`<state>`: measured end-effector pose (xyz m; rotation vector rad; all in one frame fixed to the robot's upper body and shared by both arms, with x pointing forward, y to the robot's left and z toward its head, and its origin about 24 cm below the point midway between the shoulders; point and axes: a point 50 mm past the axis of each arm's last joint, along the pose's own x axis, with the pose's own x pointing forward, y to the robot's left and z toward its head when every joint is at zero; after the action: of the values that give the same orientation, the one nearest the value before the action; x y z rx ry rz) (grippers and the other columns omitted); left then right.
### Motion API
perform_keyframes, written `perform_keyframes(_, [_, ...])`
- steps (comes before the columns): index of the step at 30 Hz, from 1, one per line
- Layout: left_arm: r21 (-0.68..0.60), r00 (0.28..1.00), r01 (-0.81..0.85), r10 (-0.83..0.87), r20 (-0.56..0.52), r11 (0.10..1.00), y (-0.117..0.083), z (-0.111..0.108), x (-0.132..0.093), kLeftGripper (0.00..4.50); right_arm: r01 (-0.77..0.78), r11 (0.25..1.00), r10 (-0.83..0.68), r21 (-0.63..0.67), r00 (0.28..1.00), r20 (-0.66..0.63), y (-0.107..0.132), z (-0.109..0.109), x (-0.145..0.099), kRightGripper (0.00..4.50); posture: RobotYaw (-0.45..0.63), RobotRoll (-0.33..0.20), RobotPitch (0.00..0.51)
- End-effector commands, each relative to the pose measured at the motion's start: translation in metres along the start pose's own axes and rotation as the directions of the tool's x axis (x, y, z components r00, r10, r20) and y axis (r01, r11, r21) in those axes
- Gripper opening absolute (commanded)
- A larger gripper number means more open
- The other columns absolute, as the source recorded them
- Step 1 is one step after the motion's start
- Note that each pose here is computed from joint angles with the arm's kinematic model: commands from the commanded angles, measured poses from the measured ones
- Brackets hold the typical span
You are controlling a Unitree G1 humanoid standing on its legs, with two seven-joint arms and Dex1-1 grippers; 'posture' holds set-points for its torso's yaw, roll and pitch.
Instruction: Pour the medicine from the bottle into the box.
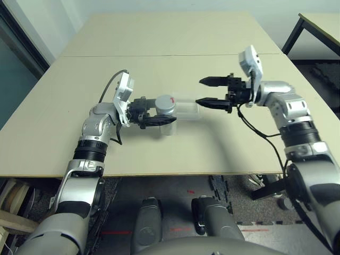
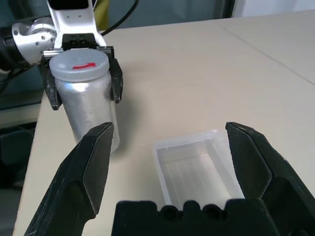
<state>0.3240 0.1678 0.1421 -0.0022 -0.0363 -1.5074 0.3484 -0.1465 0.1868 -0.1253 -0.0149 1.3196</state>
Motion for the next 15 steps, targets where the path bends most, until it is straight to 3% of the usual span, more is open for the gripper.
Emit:
perform_keyframes(1, [-0.009, 1.0, -0.007, 0.007, -0.002, 1.0, 0.001, -0.003, -0.002, 2.72, -0.068, 0.998, 0.069, -0.014, 0.997, 0.043, 0.011, 0.01, 0.022, 4.5, -0.07, 0.0, 0.084])
perform_keyframes(8, [-0.002, 1.0, -0.004, 0.004, -0.004, 1.0, 0.003, -0.004, 0.001, 2.72, -0.179, 0.984, 0.179, -0.002, 0.98, 0.084, 0.031, 0.015, 0.063, 4.5, -0.06, 0.0, 0.084])
perform_keyframes(15, [0.009, 1.0, -0.007, 0.007, -0.005, 1.0, 0.003, -0.002, 0.0, 2.72, -0.247, 0.969, 0.247, -0.009, 0.965, 0.089, 0.04, 0.021, 0.078, 4.5, -0.05, 0.0, 0.086])
